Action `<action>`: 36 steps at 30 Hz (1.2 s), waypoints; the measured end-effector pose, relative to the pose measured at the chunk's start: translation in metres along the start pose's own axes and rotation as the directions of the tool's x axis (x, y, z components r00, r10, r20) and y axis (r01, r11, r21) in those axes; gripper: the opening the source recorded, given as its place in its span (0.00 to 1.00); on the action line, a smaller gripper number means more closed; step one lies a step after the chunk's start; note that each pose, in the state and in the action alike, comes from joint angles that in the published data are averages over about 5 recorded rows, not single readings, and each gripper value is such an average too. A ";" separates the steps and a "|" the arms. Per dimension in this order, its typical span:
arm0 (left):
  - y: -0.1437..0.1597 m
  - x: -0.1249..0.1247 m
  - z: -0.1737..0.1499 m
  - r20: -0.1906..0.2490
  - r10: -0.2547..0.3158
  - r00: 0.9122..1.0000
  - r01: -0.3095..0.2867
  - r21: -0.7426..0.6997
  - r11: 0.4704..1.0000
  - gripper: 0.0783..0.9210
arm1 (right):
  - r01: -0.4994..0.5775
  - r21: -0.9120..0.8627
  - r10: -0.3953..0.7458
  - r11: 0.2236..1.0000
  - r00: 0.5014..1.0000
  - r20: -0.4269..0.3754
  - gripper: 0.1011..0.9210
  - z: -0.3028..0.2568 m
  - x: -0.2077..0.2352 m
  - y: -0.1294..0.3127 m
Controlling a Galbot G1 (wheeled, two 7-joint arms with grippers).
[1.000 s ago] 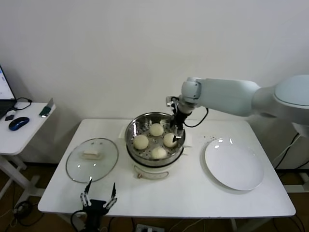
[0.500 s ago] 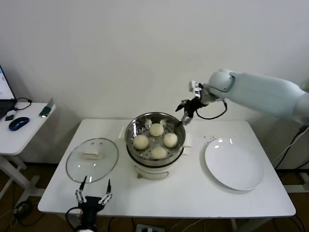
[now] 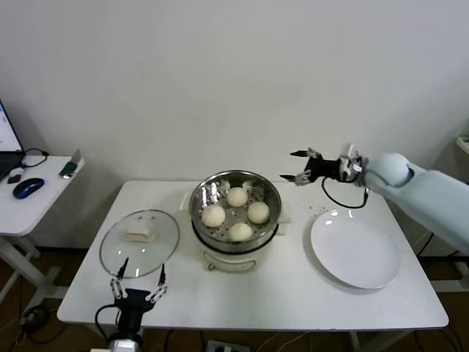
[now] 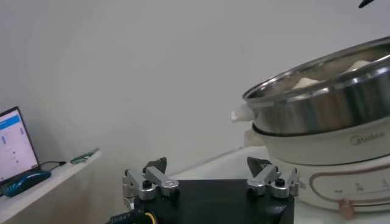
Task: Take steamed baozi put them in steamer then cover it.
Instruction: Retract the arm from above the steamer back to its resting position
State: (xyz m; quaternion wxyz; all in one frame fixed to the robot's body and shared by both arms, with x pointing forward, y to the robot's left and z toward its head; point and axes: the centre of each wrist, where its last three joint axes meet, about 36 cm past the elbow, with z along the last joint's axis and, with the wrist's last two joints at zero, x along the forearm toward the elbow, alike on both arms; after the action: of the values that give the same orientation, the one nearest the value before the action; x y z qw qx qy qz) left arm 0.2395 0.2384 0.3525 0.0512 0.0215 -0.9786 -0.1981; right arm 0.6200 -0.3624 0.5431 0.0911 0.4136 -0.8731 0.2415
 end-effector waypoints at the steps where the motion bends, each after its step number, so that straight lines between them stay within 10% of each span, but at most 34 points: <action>1: 0.000 0.000 0.000 -0.001 0.001 1.000 -0.001 -0.002 1.000 0.88 | -0.026 -0.014 0.026 1.000 0.999 0.021 0.88 0.006 0.003 0.005; 21: 0.026 -0.011 -0.006 -0.022 -0.050 0.999 0.041 -0.290 0.956 0.88 | -0.382 -0.389 0.471 0.838 0.867 0.163 0.88 0.097 0.052 0.143; 36: 0.054 -0.050 0.020 0.032 -0.076 0.997 0.071 -0.801 0.595 0.88 | -0.550 -0.509 0.634 0.662 0.773 -0.012 0.88 0.139 0.102 0.233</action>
State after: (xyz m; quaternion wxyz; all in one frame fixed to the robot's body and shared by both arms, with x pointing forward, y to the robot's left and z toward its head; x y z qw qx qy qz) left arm 0.2859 0.2993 0.3504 0.0497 0.0370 -0.7841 -0.6175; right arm 0.3813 -0.3745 0.3785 0.0346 0.0879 -0.9955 -0.0043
